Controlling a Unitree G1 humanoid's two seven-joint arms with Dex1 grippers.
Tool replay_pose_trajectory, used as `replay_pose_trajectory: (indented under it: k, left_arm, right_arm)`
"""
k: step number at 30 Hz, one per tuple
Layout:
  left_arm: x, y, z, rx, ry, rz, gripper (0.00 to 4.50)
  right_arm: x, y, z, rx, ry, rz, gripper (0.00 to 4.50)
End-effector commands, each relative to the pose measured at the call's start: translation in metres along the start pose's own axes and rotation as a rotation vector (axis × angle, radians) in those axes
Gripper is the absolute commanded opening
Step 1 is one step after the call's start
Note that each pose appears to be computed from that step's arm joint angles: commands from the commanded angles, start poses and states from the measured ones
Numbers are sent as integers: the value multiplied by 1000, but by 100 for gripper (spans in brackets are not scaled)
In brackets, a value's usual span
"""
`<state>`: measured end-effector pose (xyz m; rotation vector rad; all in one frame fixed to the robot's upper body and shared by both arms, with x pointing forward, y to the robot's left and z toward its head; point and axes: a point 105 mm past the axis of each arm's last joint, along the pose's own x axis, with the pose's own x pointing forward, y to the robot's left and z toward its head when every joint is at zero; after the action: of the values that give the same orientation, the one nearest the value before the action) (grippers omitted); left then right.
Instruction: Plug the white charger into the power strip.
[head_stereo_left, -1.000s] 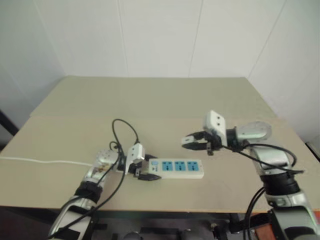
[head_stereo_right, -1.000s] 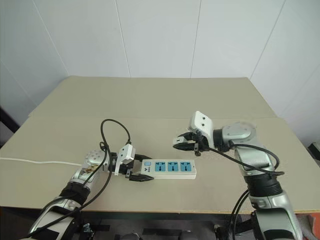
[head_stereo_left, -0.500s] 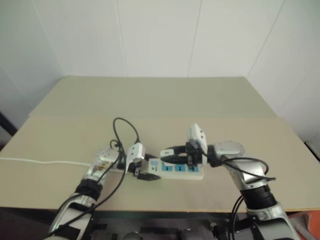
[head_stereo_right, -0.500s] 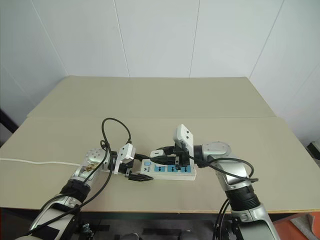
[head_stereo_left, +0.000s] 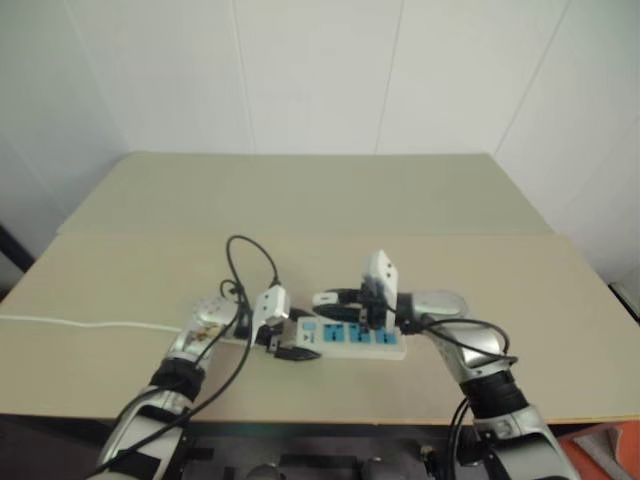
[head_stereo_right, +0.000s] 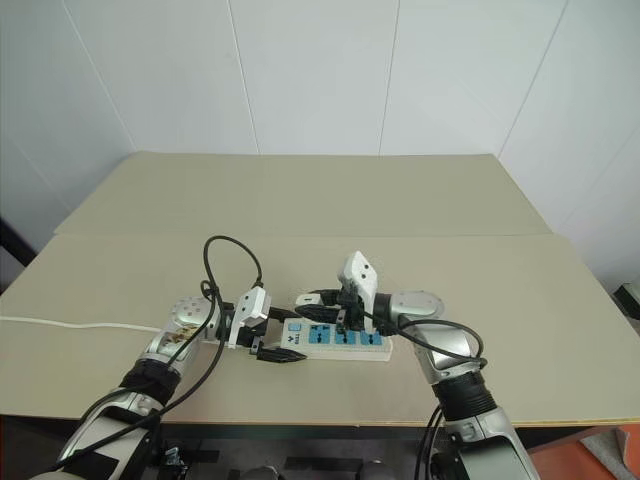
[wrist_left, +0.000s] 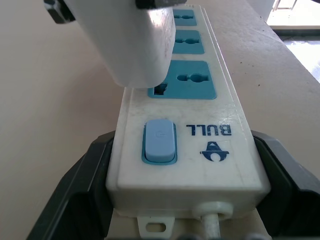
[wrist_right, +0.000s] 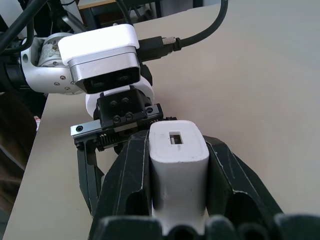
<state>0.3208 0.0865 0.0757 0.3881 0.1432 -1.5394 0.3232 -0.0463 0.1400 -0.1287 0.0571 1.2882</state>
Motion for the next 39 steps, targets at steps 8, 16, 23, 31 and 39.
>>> replay_pose_trajectory:
  k: [8, 16, 23, 31, 39]
  left_arm:
    - [4, -14, -16, -31, 59, -47, 330]
    - [2, -14, -17, -31, 67, -44, 330]
    - [0, -15, -18, -32, 71, -40, 330]
    - [-2, -15, -18, -35, 77, -40, 330]
    - [-4, -15, -18, -37, 82, -39, 330]
  right_arm:
    - [-3, 4, -3, -32, 16, 39, 115]
    - [1, 11, -3, -37, 11, 70, 115]
    - [-4, 6, -17, -44, 44, 46, 115]
    - [-16, -2, -37, -32, 89, 12, 115]
    - [-25, -9, -52, -24, 131, -19, 115]
